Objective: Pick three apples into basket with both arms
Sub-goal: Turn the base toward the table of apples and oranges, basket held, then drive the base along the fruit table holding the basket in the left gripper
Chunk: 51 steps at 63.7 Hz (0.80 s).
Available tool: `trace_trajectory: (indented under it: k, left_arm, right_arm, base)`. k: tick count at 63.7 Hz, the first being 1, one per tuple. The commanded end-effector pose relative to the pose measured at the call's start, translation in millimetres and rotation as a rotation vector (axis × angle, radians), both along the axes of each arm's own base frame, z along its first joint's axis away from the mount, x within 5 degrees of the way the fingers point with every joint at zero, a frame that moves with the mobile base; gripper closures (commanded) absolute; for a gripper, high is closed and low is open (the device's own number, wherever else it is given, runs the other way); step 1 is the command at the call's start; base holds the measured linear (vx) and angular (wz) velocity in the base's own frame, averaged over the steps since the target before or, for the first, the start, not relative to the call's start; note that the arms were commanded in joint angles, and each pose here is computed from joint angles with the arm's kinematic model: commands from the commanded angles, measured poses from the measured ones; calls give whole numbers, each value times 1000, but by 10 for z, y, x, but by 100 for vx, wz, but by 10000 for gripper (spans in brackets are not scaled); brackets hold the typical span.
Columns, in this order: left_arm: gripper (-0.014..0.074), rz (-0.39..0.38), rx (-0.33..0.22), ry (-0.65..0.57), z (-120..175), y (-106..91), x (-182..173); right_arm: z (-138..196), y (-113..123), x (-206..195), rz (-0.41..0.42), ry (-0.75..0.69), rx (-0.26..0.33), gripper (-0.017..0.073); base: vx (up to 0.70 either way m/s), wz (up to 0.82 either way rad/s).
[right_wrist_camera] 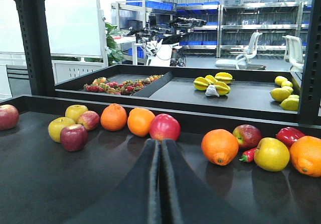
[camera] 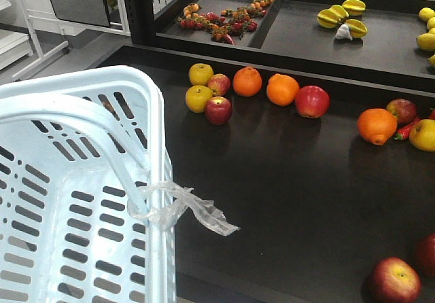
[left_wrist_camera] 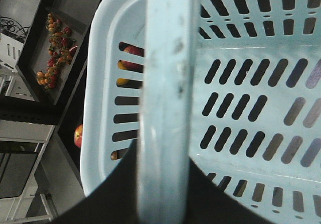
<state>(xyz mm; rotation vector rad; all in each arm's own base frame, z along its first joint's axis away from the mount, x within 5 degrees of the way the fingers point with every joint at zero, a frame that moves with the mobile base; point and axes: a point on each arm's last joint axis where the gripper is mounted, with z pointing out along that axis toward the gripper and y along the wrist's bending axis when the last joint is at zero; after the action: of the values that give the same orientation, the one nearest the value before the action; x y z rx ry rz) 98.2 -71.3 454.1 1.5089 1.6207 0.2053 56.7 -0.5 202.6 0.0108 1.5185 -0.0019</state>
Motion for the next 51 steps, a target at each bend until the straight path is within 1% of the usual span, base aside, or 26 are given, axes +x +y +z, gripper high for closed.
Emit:
trace_trajectory:
  k: [1,51]
  left_arm:
    - [600,-8,-84,-87,157,-5,-11]
    - [600,-8,-84,-87,157,-5,-11]
  right_arm:
    - [25,1,-7,-1,-68,-12,568]
    - [28,1,-8,-1,-71,-12,568]
  base:
    - [0,0]
    - [1,-5]
